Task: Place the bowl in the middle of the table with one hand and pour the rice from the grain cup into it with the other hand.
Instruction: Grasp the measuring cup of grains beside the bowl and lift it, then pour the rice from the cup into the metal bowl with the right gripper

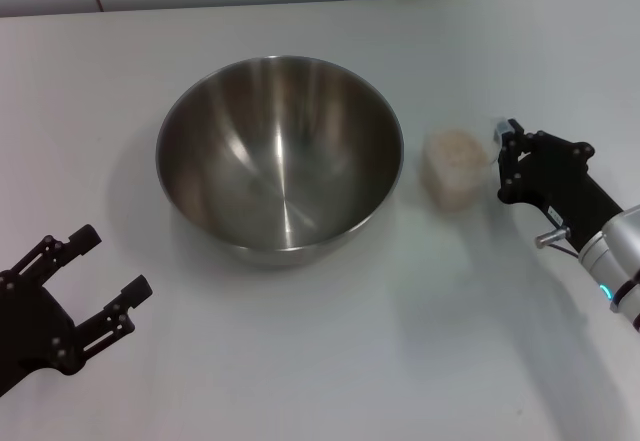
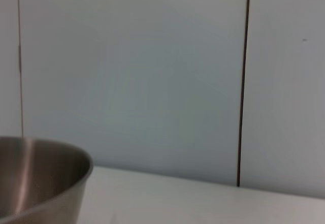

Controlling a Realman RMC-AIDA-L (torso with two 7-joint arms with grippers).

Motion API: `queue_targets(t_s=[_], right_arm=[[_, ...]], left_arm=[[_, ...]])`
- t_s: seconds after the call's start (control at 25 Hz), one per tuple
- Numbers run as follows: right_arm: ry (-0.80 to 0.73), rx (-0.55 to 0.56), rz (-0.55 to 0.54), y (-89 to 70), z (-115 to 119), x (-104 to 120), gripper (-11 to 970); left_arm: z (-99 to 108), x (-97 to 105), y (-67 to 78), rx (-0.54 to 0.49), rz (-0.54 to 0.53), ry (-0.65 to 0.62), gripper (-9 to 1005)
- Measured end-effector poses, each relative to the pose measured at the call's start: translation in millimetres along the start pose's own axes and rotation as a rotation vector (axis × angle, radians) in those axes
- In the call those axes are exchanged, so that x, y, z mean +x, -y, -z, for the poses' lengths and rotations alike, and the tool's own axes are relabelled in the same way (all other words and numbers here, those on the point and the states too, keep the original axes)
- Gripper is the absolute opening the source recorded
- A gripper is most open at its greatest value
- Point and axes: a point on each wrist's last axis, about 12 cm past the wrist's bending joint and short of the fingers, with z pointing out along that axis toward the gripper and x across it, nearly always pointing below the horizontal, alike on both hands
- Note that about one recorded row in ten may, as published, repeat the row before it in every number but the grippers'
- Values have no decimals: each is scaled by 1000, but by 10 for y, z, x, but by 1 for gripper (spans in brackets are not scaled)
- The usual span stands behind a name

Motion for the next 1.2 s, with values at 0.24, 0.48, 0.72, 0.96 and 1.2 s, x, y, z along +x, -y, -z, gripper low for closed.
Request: queue_targets(t_s=[0.24,0.48,0.72,0.96,1.2], right_arm=[[171,68,-25,110,-7,-213,32],[263,51,-52,219,-163,-416,32],[272,17,-46,183,-283,-487,33],[252,7,-46,159,-331,-485,33],[249,5,-49,148,-334,-480,33]], left_arm=[[5,5,0,-4,1,-3,817],[-8,-1,-1,2,0,0,817],[-8,-1,-1,3,0,0,817],[-9,-1,2,5,0,0,817],[-7,-5,4,9,0,3,818]])
